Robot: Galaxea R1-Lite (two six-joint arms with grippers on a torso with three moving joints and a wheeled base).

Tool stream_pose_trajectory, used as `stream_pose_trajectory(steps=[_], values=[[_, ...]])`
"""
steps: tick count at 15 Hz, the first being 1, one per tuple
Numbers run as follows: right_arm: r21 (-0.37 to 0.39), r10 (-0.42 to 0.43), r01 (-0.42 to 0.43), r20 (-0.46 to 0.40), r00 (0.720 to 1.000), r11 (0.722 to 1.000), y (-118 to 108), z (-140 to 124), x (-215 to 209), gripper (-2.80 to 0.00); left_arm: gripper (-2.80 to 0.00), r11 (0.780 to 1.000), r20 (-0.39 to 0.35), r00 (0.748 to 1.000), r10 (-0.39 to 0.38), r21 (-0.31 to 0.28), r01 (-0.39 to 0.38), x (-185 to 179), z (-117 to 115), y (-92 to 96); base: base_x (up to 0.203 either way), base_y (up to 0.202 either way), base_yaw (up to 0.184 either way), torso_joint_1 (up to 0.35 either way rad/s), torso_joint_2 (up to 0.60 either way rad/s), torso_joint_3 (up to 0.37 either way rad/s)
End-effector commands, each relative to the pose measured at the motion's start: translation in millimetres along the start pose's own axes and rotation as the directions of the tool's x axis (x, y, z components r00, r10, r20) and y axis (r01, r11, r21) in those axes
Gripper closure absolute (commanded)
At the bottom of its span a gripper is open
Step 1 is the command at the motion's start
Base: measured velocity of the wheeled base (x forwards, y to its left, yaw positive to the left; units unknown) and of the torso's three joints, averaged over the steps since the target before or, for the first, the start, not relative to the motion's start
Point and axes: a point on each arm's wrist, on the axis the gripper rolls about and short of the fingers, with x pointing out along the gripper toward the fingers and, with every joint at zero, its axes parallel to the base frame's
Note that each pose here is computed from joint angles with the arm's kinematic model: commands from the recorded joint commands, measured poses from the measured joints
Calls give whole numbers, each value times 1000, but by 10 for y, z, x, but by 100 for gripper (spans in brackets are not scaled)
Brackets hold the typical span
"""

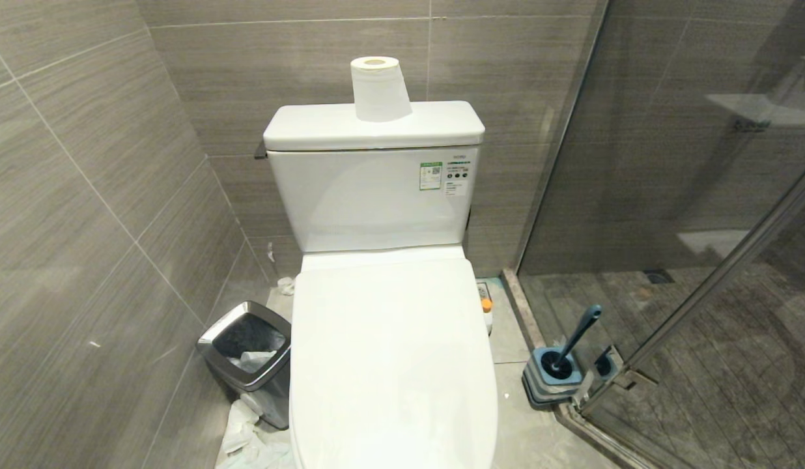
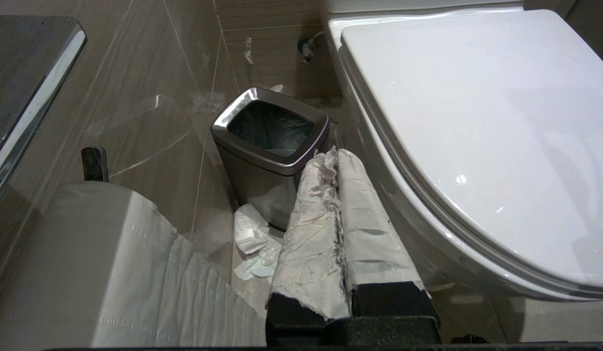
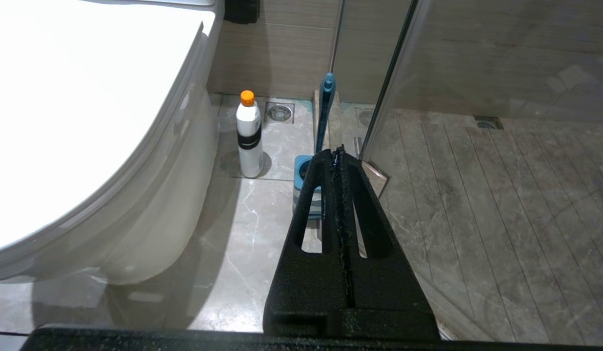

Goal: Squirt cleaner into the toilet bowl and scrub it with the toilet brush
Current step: Use the left hand to lift the toilet lid slightly

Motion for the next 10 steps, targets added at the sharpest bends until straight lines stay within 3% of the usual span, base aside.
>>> stream_pose_trajectory(steps=[1, 7, 10], values=[[-1, 1, -1, -1, 1000, 1000, 0, 1, 1, 0, 0, 1000, 0, 1000, -1, 0, 1, 0, -1, 0, 0, 0, 0, 0, 0, 0], [-1, 1, -1, -1, 1000, 1000, 0, 1, 1, 0, 0, 1000, 1, 1000, 1, 0, -1, -1, 3, 0, 0, 0, 0, 0, 0, 0], [-1, 1, -1, -2, 1000, 1000, 0, 0, 1, 0, 0, 999, 38, 999, -7, 35, 6, -38, 114, -1, 0, 0, 0, 0, 0, 0]])
